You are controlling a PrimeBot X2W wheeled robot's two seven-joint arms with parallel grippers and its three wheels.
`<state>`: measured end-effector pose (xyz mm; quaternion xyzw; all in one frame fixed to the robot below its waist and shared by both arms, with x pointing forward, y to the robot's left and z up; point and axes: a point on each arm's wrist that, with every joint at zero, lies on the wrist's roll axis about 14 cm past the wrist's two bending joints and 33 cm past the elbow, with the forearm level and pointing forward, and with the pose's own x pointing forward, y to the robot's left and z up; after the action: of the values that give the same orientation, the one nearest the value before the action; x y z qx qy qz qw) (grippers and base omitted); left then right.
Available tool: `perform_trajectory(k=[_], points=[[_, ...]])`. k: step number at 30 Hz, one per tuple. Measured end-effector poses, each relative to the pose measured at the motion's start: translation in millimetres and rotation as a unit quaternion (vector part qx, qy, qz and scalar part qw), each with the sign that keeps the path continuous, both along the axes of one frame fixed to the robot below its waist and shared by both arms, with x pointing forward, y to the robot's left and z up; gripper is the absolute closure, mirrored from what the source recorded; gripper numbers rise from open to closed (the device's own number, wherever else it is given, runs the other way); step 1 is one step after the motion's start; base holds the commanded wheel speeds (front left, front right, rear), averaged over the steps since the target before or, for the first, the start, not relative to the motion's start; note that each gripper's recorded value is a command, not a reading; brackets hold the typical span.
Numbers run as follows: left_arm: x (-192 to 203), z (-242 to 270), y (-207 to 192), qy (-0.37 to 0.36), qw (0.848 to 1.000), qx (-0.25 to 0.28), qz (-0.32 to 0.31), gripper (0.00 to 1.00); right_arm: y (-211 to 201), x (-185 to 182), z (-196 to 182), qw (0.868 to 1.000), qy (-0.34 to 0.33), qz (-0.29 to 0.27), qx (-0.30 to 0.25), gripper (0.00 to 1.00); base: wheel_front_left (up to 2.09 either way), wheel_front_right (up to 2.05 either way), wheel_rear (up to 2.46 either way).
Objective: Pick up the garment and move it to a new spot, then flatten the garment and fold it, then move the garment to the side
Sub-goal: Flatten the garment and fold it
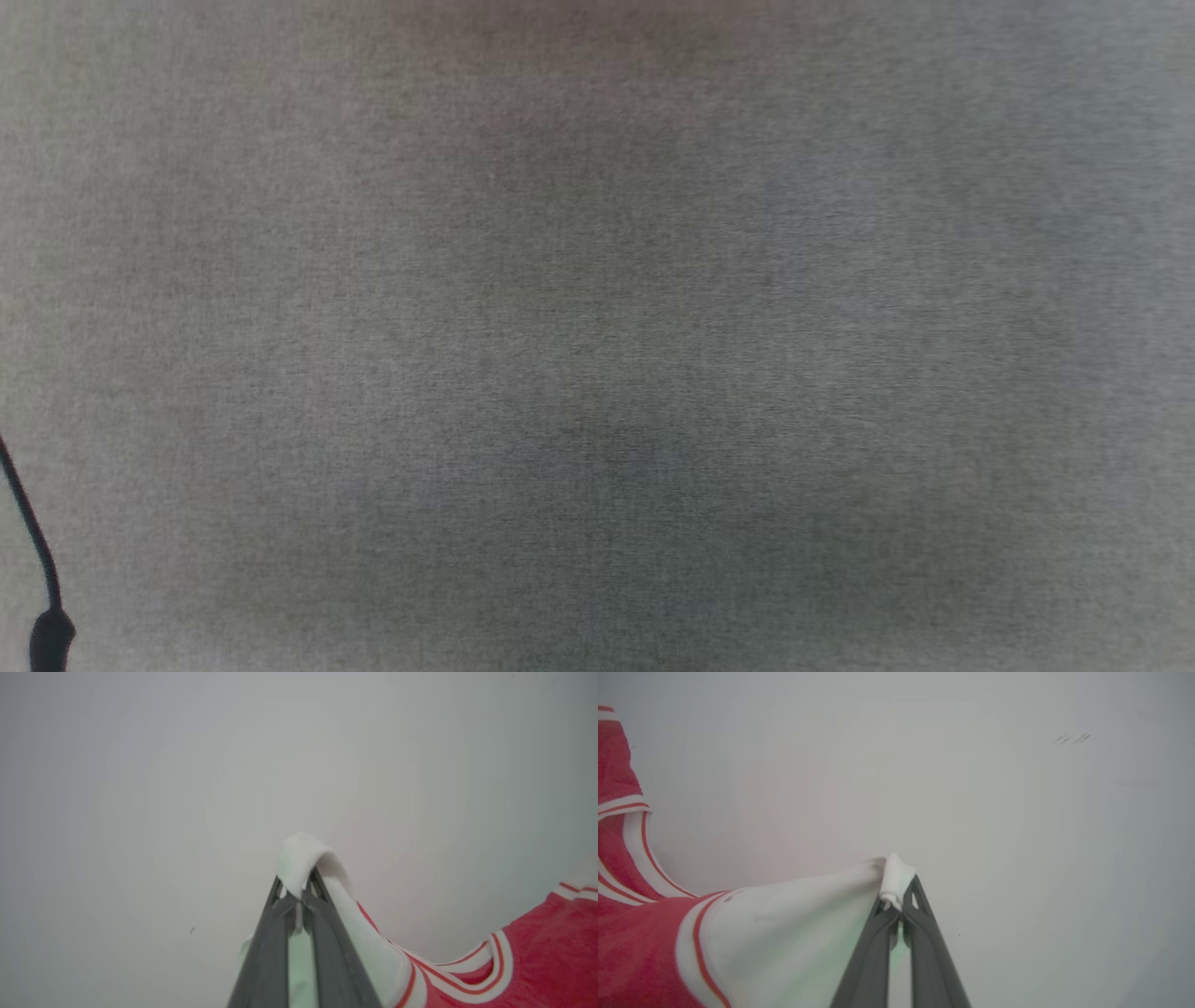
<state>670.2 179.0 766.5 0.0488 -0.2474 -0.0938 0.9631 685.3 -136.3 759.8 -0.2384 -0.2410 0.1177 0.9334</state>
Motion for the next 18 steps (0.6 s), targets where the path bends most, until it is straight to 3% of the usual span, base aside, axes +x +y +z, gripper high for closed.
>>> perform_trajectory(k=[5, 10, 13, 18], points=[[8, -60, 15, 0.066, 0.998, 0.015, 0.012, 1.00, 11, 10, -66, 0.998, 0.059, 0.009, -0.006, 1.00, 0.00, 0.00, 0.00], [-2, -141, 39, 0.179, 0.983, 0.022, 0.038, 1.00, 19, 1, -134, 0.989, 0.141, 0.023, 0.027, 1.00, 0.00, 0.00, 0.00], [-16, -187, 50, 0.260, 0.964, 0.028, 0.053, 1.00, 27, -12, -180, 0.975, 0.212, 0.030, 0.062, 1.00, 0.00, 0.00, 0.00], [-54, -256, 59, 0.392, 0.918, -0.005, 0.059, 1.00, 41, -50, -243, 0.936, 0.333, 0.043, 0.102, 1.00, 0.00, 0.00, 0.00]])
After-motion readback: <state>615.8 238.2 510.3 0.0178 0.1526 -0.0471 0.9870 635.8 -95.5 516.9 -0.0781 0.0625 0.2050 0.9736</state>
